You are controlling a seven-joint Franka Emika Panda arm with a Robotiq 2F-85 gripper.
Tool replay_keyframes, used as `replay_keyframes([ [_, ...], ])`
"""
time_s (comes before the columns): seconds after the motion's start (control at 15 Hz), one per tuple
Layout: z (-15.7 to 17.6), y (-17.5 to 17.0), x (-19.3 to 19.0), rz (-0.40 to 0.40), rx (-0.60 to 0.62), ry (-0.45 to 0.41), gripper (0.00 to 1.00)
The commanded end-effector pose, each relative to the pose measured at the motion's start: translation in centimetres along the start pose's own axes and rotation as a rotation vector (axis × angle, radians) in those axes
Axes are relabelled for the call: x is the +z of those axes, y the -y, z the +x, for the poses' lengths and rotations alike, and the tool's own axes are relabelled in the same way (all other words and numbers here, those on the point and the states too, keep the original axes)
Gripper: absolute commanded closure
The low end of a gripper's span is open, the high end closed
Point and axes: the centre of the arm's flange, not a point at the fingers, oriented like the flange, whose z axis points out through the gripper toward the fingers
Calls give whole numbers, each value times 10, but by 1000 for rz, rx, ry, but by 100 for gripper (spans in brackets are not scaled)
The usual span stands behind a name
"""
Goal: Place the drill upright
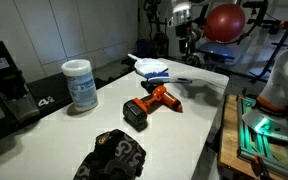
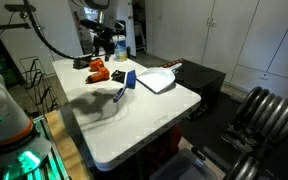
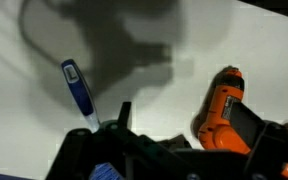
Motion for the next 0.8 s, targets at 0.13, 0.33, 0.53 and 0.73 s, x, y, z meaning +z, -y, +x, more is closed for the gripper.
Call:
replay_keyframes([
  [0.13,22,56,78,4,45,9,0],
  [0.33,29,79,107,26,27,-9,0],
  [0.53,30,80,104,21,10,-8,0],
  [0.73,32,83,107,23,7,-8,0],
])
